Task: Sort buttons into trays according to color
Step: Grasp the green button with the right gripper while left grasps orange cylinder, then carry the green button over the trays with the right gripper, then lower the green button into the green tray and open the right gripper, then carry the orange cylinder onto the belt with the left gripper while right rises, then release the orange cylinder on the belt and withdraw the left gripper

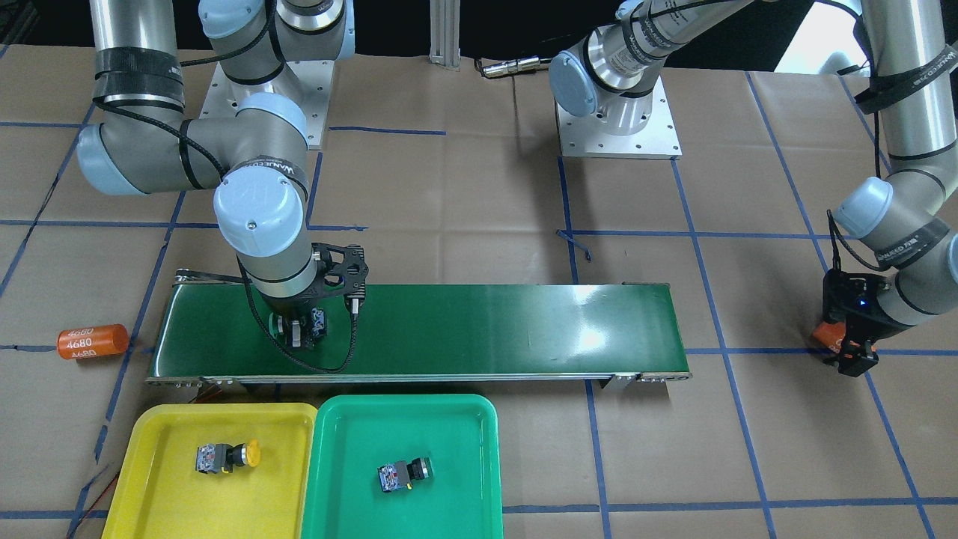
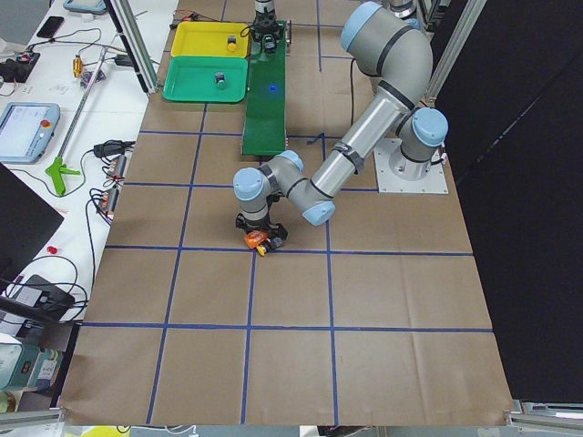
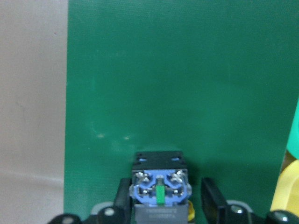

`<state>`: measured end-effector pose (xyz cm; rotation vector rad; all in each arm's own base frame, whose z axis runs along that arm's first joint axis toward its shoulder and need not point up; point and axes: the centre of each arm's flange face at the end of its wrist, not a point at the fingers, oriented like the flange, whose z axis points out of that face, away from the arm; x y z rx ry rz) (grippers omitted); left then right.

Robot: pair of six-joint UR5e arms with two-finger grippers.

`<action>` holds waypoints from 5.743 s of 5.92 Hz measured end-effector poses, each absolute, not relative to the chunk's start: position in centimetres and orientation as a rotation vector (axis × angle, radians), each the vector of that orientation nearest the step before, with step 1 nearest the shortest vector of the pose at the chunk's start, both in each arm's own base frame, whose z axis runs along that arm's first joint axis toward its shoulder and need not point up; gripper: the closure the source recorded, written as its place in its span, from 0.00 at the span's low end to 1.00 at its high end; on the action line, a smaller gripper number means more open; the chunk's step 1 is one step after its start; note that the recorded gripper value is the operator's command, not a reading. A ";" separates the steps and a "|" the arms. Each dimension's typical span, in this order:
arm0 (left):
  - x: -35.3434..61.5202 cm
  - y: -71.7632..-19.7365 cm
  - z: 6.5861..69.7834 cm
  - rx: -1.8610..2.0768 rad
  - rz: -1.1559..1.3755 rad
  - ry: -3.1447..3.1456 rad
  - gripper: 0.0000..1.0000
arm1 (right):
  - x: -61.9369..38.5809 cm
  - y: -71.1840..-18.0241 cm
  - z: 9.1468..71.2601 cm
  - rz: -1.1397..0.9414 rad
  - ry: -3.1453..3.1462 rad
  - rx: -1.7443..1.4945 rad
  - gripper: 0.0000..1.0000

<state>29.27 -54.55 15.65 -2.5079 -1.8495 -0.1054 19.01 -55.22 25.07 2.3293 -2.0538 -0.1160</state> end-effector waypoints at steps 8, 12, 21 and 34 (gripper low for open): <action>28.2 -55.2 15.4 -2.416 0.014 -1.956 0.54 | 20.4 -69.6 31.5 0.349 -1.964 2.237 0.92; 28.3 -55.1 15.9 -2.385 0.013 -1.994 0.76 | 31.5 -74.3 24.6 0.605 -1.892 2.307 0.00; 3.2 -57.1 26.4 -2.153 -0.030 -2.204 0.78 | 19.7 -57.6 48.1 -0.143 -2.328 2.358 0.00; -4.3 -55.6 27.4 -2.011 0.008 -2.359 0.02 | 18.5 -50.3 42.4 -0.017 -2.269 2.296 0.00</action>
